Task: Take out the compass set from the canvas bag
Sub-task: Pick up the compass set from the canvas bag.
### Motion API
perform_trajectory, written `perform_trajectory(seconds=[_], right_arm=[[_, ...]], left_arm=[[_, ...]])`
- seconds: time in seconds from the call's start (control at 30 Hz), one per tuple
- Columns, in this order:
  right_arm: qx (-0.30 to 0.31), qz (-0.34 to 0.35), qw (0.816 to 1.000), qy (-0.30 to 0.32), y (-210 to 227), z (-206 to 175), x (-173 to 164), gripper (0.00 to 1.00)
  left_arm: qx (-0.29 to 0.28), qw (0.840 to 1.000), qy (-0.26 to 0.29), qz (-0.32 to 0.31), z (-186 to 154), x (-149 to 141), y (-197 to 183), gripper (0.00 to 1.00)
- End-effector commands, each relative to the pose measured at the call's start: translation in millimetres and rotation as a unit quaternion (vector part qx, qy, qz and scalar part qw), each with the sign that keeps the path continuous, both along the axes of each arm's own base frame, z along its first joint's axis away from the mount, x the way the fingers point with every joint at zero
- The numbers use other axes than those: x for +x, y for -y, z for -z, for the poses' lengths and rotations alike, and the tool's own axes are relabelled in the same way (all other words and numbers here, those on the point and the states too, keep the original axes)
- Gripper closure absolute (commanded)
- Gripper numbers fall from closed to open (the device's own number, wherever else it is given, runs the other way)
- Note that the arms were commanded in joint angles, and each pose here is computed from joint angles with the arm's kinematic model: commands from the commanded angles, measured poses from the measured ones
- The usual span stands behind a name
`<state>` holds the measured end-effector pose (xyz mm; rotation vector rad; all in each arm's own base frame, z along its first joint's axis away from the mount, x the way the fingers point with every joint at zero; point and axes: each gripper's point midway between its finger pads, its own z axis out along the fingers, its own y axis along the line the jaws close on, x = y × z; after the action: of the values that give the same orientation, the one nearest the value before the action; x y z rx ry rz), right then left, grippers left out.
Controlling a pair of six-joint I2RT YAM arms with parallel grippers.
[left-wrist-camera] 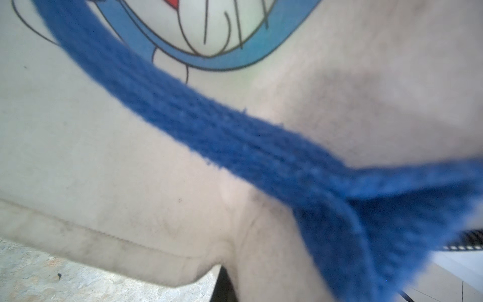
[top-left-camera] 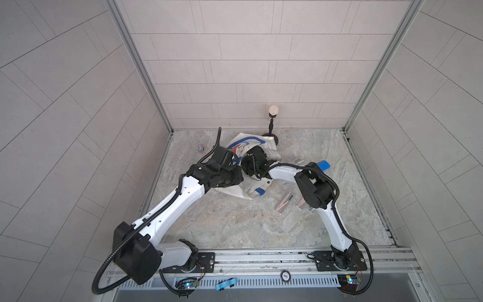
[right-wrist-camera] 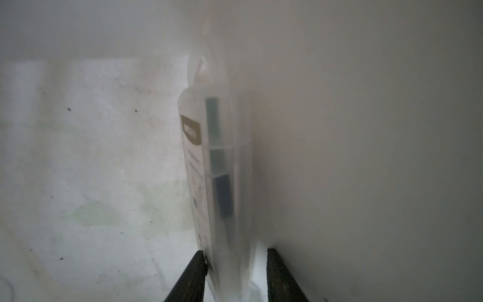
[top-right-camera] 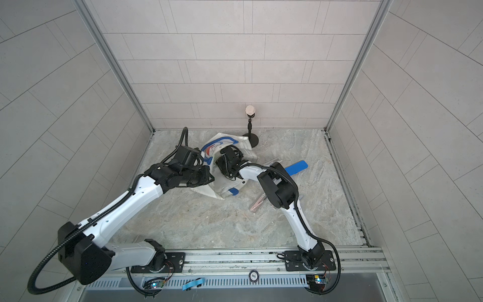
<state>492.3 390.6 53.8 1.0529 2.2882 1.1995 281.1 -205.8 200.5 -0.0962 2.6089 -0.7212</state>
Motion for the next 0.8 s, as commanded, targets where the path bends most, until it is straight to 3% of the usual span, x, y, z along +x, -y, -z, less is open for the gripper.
perform_trajectory(seconds=[0.0, 0.13, 0.23, 0.33, 0.53, 0.77], right_arm=[[0.026, 0.022, 0.999, 0.008, -4, 3, 12, 0.59], [0.043, 0.024, 0.999, 0.022, -8, 4, 21, 0.63], [0.061, 0.013, 0.998, 0.033, -17, 1, 28, 0.79], [0.067, -0.01, 0.997, 0.048, -23, -11, 28, 0.87], [0.059, -0.041, 0.995, 0.065, -14, -52, 3, 0.89], [-0.002, -0.056, 0.997, 0.061, 38, -93, -51, 0.91]], left_arm=[[-0.01, 1.0, 0.004, 0.018, -14, -4, 6, 1.0], [-0.008, 1.0, 0.006, 0.017, -15, -5, 4, 1.0], [-0.006, 1.0, 0.007, 0.016, -16, -4, 3, 1.0], [-0.004, 1.0, 0.005, 0.014, -14, -3, 3, 1.0], [0.01, 1.0, 0.013, -0.01, -10, 5, -3, 1.0], [0.014, 0.998, 0.042, -0.045, -9, 22, -8, 1.0]])
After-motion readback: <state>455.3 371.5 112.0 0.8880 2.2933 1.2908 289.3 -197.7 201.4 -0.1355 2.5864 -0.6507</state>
